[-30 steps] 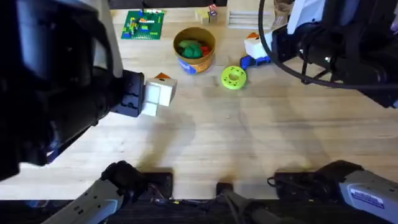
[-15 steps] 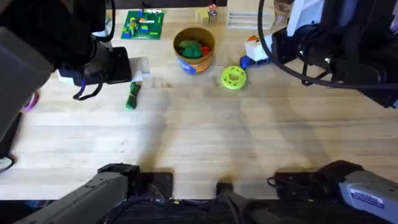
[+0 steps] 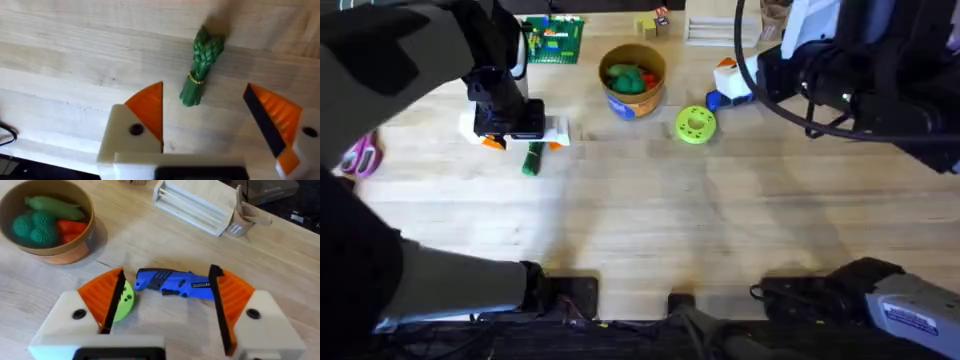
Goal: Pick up the gripper from the table and insert it into the empty holder that is missing its gripper. Then pick up a screw, insert it into the mounting hole, and use the screwdriver to tighten it. Finally, clean up the table by picking up the vegetable and placing it into the bucket.
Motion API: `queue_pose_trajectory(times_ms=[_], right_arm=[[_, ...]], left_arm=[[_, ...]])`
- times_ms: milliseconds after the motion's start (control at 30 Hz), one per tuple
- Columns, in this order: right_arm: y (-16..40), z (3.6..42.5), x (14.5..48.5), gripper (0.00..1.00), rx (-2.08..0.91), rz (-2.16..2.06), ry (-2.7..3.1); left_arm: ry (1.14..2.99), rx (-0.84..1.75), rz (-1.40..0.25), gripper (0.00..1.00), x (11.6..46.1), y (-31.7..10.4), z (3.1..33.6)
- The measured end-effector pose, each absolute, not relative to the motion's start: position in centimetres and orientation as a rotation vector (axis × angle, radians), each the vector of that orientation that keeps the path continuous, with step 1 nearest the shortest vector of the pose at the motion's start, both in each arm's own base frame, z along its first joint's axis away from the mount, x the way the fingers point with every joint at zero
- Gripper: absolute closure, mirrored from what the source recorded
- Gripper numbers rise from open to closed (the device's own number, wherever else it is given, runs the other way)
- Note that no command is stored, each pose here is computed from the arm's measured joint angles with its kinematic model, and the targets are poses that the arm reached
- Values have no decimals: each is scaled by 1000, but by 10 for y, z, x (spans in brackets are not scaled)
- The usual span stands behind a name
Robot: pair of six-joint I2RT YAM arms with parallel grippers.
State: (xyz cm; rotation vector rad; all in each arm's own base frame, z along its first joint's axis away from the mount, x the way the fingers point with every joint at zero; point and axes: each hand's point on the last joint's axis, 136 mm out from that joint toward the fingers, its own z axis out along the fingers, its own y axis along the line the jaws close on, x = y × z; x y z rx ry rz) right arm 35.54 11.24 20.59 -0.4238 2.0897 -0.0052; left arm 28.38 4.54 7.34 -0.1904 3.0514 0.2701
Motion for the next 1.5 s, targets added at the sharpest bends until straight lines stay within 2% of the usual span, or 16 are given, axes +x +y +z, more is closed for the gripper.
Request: queue_pose_trajectory(times_ms=[167, 267, 333, 500, 533, 800, 900, 1000, 1167, 1400, 1500], right_arm=[[112, 206, 355, 10, -424, -5, 2089], [112, 206, 355, 10, -424, -5, 2089], [112, 206, 355, 10, -424, -5, 2090], [112, 206, 355, 10, -424, -5, 2090], [112, 206, 355, 10, -424, -5, 2090], [112, 206, 355, 10, -424, -5, 2090], [112, 206, 355, 11, -424, -5, 2090], [112, 206, 355, 11, -424, -5, 2090], [112, 206, 355, 10, -424, -5, 2089], [112, 206, 355, 10, -424, -5, 2090], [112, 206, 355, 15, -424, -5, 2090]], left_arm=[[3136, -198, 201, 6, 281, 51, 48], [3165, -229, 149, 78, 281, 54, 36], [3173, -247, 72, 266, 281, 51, 33], [3167, -239, 35, 949, 284, 53, 32], [3166, -235, 33, 978, 284, 53, 32], [3227, -193, 22, 981, 270, 49, 45], [3189, -161, 29, 981, 280, 44, 70], [3075, -127, 35, 981, 307, 32, 104], [2824, -18, -75, 982, 363, -20, 159], [2578, 261, -239, 982, 401, -112, 189], [2490, 332, -277, 982, 411, -136, 200]])
